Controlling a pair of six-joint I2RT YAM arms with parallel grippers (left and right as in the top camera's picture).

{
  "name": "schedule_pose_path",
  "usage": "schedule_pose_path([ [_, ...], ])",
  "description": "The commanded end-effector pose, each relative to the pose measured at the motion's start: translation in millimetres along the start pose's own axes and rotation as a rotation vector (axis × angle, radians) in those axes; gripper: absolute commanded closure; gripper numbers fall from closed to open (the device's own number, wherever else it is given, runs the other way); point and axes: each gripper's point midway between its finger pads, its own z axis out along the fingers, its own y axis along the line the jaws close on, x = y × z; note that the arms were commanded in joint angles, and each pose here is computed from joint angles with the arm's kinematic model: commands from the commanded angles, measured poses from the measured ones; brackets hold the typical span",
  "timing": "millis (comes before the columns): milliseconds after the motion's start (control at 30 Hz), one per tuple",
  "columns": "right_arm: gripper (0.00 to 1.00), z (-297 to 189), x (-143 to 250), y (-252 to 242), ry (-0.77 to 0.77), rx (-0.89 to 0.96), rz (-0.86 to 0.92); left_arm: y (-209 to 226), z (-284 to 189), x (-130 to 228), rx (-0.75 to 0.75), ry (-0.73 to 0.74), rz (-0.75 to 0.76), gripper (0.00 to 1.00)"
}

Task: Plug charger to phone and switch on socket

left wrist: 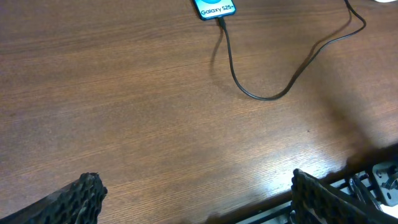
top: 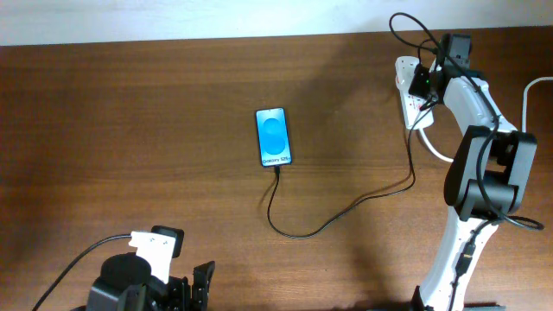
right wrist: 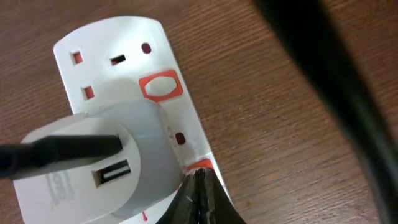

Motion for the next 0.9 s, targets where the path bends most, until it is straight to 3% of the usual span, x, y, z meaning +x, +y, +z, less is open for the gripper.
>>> schedule_pose_path([
  [0,0.96,8,5,3,0.007,-0.018,-0.011,0,0,0,-0.002,-0.002,0.010,0.01],
  [867,0.96,24,28,20,0.084,-0.127,0.001,0,0,0,-0.002,-0.002,0.010,0.01],
])
